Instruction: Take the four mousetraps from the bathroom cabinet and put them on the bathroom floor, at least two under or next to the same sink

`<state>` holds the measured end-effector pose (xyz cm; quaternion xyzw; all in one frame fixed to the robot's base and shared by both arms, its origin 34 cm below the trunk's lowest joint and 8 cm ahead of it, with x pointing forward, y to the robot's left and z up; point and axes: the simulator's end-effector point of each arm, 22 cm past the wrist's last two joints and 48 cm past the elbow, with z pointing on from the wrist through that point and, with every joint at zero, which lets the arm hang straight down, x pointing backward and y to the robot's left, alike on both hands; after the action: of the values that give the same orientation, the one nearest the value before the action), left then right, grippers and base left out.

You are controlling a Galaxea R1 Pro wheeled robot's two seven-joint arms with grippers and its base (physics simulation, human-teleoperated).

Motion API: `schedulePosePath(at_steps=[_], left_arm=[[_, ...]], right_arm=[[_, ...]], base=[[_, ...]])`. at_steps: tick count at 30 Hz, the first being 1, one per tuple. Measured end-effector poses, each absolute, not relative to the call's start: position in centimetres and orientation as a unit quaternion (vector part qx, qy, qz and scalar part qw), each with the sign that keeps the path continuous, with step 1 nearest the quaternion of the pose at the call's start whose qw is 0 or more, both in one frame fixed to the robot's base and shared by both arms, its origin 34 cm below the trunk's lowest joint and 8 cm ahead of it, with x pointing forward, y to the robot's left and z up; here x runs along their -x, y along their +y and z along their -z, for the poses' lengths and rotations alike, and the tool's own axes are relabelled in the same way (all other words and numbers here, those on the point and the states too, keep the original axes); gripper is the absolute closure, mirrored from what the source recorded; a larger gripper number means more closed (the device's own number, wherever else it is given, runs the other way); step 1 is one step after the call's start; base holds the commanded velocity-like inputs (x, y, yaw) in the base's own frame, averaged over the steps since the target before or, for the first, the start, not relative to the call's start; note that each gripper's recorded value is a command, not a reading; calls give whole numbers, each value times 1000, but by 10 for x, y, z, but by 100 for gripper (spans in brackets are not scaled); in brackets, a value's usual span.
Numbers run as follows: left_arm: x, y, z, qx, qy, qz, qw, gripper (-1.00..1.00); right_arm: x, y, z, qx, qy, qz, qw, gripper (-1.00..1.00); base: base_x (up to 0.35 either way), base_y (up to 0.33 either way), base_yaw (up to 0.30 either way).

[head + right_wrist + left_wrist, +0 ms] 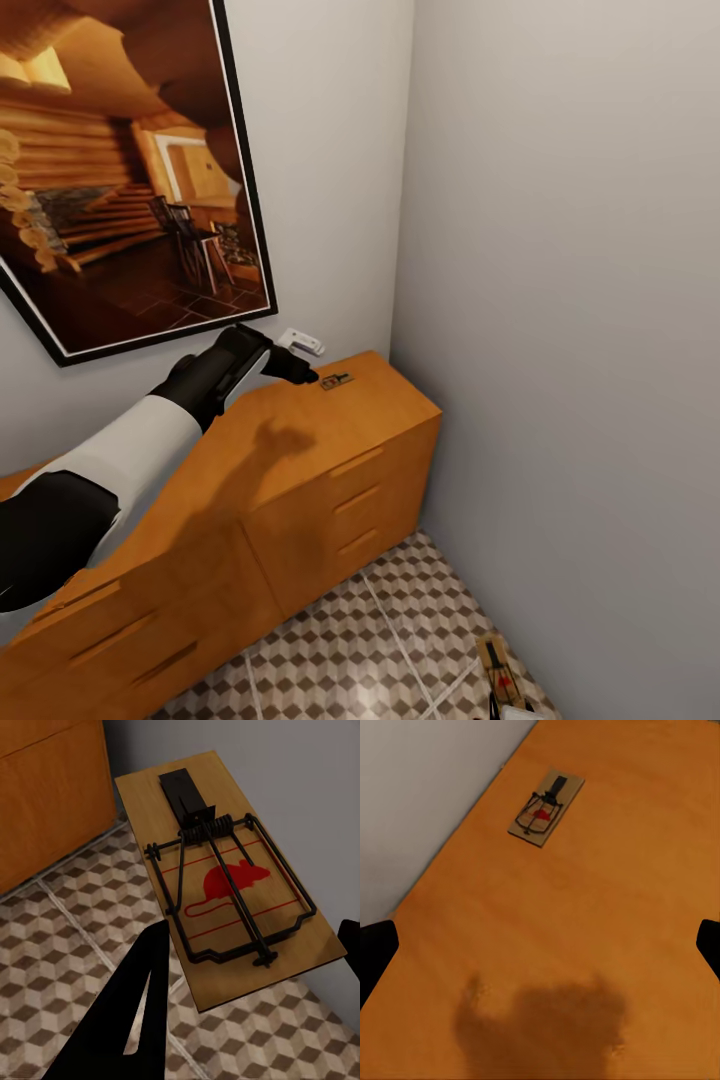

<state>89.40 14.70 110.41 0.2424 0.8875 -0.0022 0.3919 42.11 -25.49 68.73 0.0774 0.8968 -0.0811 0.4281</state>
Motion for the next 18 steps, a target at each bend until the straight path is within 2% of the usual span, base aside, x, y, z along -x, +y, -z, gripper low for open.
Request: schedulePosePath(at_steps=[11,18], left_arm=[[-894,148,-1101,-242,889,2,389,-100],[-894,149,-1101,-242,889,2,389,-100]], right_arm=[[-419,-252,-686,-73,899,79,425,100],[-407,-232,-679,-35,909,57,411,100]], base=[[270,0,0],[35,0,0]])
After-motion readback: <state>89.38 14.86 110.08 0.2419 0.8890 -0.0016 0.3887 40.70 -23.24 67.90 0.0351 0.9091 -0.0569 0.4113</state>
